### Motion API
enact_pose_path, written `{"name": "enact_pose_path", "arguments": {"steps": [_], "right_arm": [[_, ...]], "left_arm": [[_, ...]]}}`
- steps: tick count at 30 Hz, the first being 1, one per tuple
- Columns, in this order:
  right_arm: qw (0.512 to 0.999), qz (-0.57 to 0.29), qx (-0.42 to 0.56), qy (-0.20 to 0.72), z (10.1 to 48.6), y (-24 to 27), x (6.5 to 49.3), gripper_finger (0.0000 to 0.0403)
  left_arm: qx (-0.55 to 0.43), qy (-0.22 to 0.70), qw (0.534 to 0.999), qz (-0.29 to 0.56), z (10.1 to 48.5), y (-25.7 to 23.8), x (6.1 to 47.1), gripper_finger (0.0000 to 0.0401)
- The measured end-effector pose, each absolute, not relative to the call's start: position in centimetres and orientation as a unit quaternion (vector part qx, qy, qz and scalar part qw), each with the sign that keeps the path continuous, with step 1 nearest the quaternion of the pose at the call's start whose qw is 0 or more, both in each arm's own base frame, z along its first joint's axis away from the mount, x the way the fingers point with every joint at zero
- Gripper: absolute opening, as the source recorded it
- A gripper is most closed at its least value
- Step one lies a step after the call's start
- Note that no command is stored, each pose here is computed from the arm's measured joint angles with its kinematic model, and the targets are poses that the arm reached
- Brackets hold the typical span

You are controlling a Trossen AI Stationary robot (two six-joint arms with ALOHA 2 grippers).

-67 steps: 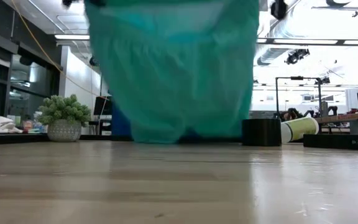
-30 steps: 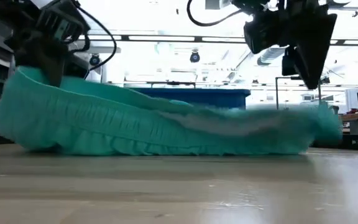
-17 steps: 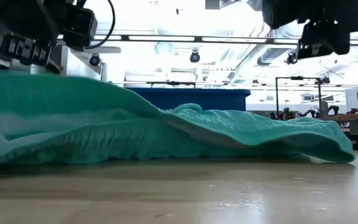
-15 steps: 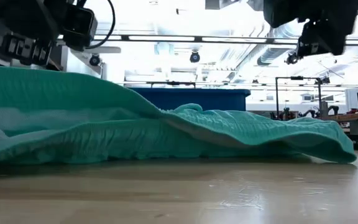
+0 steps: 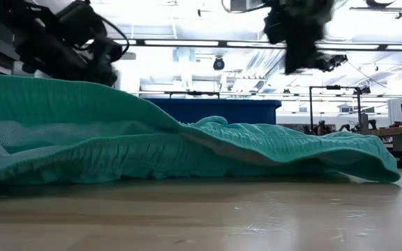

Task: Fold laundry
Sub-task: Fold the light blue shorts

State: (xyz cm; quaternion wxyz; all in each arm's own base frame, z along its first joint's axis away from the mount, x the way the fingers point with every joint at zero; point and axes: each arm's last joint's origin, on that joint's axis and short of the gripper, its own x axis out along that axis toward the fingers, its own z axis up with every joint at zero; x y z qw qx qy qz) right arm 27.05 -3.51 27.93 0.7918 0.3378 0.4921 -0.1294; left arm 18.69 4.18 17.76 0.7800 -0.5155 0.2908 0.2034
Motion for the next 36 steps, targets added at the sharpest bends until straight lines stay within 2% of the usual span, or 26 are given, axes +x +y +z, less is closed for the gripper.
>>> {"name": "enact_pose_path", "arguments": {"steps": [2, 5, 10, 13, 18, 26, 29, 36], "right_arm": [[0.797, -0.103, 0.366, 0.469, 27.2, -4.5, 28.6, 0.0001], [0.798, -0.067, 0.39, 0.454, 25.9, -5.1, 30.6, 0.0], [0.774, -0.043, 0.397, 0.492, 23.9, -4.3, 31.6, 0.0], [0.762, -0.054, 0.375, 0.526, 23.5, -3.4, 31.1, 0.0], [0.741, -0.082, 0.356, 0.563, 22.7, -2.8, 30.3, 0.0], [0.687, -0.142, 0.422, 0.574, 18.4, -2.6, 28.3, 0.0], [0.694, -0.154, 0.425, 0.56, 18.4, -2.9, 28.4, 0.0], [0.753, -0.213, 0.407, 0.47, 21.7, -5.8, 30.3, 0.0]], "left_arm": [[-0.5, 0.263, 0.786, 0.251, 18.0, 4.9, 18.4, 0.001], [-0.477, 0.199, 0.801, 0.304, 19.4, 5.5, 17.8, 0.0007], [-0.399, 0.138, 0.851, 0.314, 22.3, 5.3, 16.4, 0.0001], [-0.383, 0.164, 0.852, 0.317, 22.4, 4.5, 15.2, 0.0], [-0.379, 0.263, 0.824, 0.329, 20.8, 2.7, 14.0, 0.0], [-0.364, 0.303, 0.822, 0.315, 19.6, 0.6, 15.2, 0.0], [-0.366, 0.315, 0.812, 0.328, 18.8, -0.1, 15.8, 0.0], [-0.369, 0.308, 0.802, 0.355, 17.2, -1.4, 17.6, 0.0]]}}
